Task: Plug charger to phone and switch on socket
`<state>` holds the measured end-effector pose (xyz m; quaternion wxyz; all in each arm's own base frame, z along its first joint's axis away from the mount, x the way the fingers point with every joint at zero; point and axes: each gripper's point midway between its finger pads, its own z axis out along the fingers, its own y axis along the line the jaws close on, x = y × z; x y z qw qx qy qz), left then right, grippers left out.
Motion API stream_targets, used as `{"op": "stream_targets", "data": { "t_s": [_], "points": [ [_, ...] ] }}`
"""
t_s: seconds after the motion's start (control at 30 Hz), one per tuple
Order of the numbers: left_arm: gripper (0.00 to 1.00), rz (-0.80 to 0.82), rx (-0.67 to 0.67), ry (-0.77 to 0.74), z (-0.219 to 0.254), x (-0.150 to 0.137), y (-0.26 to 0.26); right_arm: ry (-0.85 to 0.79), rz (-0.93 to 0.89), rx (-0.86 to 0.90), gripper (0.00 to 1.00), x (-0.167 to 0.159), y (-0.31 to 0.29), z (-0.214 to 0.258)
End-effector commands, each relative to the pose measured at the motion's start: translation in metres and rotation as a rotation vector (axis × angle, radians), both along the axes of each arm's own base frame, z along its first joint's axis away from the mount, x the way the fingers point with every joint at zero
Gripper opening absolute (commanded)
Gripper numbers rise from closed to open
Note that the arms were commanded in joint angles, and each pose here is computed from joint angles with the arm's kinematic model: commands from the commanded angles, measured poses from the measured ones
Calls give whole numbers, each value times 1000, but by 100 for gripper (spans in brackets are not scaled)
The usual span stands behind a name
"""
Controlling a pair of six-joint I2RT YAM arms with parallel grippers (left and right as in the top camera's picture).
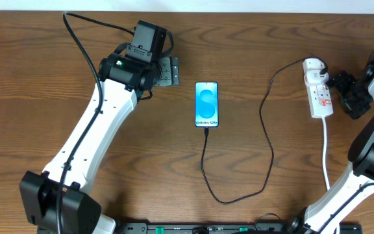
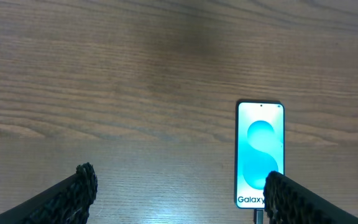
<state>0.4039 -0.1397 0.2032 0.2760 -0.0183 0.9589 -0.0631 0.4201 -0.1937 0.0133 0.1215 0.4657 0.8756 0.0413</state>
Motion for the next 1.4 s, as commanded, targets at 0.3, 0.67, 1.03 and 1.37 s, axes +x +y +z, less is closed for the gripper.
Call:
{"op": "stream_targets", "data": {
  "t_s": [0.3, 0.67, 1.03, 1.37],
  "points": [
    [87, 5, 21, -3, -1, 2, 3, -21, 23, 98, 99, 2, 20, -11],
    [88, 6, 21, -3, -1, 2, 3, -44, 33, 133, 99, 6, 26, -10],
    [87, 5, 21, -3, -1, 2, 3, -42, 26, 136, 99, 5, 26, -10],
    [87, 6, 21, -3, -1, 2, 3, -28, 25, 142, 99, 2, 27, -11]
  ]
}}
